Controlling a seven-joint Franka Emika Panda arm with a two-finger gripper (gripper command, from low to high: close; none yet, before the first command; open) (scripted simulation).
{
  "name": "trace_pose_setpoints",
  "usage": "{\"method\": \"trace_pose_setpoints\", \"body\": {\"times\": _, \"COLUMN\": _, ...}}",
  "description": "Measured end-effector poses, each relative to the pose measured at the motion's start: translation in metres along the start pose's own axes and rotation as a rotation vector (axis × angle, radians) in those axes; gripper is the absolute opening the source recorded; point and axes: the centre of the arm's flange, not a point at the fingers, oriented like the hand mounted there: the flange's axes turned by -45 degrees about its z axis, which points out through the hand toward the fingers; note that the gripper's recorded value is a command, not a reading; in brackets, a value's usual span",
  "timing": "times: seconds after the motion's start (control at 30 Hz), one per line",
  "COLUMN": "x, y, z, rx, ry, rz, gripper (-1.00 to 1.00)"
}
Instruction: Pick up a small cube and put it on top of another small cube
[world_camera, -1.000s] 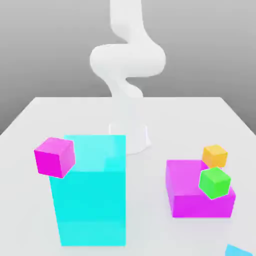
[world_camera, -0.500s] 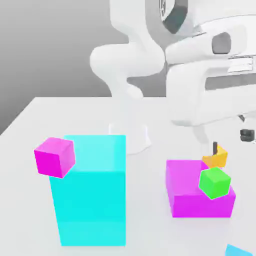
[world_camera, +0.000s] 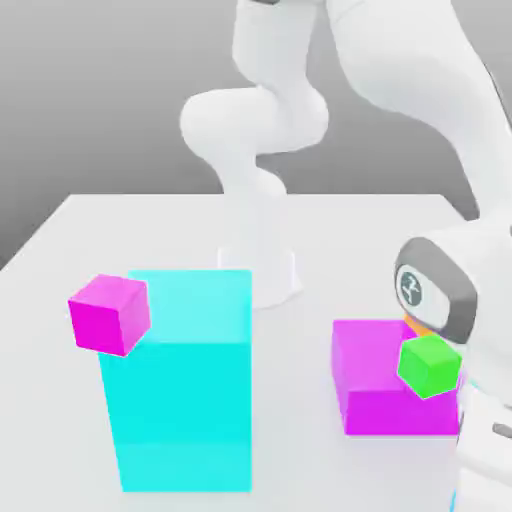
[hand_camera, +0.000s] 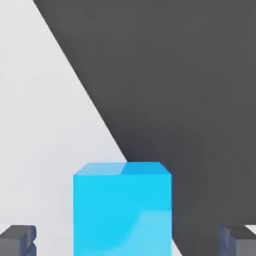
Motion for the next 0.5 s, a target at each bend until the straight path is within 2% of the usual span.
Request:
{"method": "trace_pose_setpoints", "body": {"times": 0.23, "x": 0.000, "y": 0.000, "z": 0.001, "rx": 0.001, "ry": -0.001, "rz": -0.001, "gripper": -1.00}}
{"method": "trace_pose_setpoints", "body": {"times": 0.37, "x": -0.002, "y": 0.002, "z": -0.052, "rx": 0.001, "ry": -0.001, "rz": 0.011, "gripper": -1.00}}
{"method": "trace_pose_setpoints", "body": {"times": 0.5, "x": -0.053, "y": 0.053, "z": -0.116, "rx": -0.004, "ry": -0.004, "rz": 0.262, "gripper": -1.00}}
